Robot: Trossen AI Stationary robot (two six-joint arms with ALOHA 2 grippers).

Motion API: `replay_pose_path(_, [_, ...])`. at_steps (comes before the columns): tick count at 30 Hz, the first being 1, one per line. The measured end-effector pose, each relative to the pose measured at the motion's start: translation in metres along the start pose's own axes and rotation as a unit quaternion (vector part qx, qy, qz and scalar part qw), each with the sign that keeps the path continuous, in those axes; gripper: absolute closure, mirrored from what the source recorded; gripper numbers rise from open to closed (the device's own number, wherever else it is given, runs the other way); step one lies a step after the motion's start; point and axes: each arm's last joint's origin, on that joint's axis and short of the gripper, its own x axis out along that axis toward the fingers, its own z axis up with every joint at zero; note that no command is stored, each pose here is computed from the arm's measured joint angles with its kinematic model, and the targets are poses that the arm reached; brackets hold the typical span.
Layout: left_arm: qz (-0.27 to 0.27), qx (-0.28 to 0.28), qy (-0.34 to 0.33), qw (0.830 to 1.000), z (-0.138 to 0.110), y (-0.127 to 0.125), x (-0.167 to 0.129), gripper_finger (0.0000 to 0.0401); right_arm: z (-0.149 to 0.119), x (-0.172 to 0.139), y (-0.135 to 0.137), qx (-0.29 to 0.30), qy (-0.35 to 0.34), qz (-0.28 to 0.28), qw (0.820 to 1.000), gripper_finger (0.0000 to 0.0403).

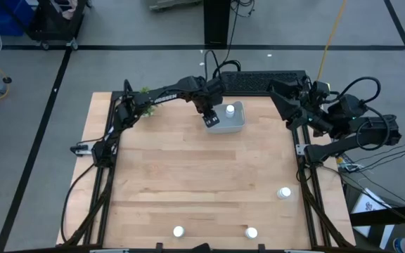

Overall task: Pick and place pill bottles into a basket
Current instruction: Put the white pill bottle into the gray container

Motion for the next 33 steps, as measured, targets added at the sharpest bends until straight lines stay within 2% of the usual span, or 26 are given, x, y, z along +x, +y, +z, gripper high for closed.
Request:
replay_pose_path(3, [0.009, -0.020, 0.014, 1.000, -0.001, 0.005, 0.011, 0.0236, 0.000, 0.000, 0.000, 0.000, 0.001, 0.000, 1.000, 0.0090])
replay_pose_path(6, [-0.005, -0.033, 0.019, 0.999, -0.001, 0.007, 0.018, 0.0236, 0.000, 0.000, 0.000, -0.001, 0.002, 0.000, 1.000, 0.0090])
replay_pose_path(17, [0.006, -0.027, 0.006, 1.000, 0.003, 0.009, 0.026, 0.0236, -0.002, 0.000, 0.000, -0.005, 0.006, -0.002, 1.000, 0.0090])
replay_pose_path(23, [-0.008, -0.033, -0.014, 0.999, 0.007, 0.009, 0.026, 0.0236, -0.002, 0.000, 0.000, -0.004, 0.006, -0.003, 1.000, 0.0090])
replay_pose_path(33, [-0.011, -0.024, 0.057, 0.998, -0.005, 0.005, 0.035, 0.0236, -0.002, 0.000, 0.000, -0.004, 0.006, -0.005, 1.000, 0.0090])
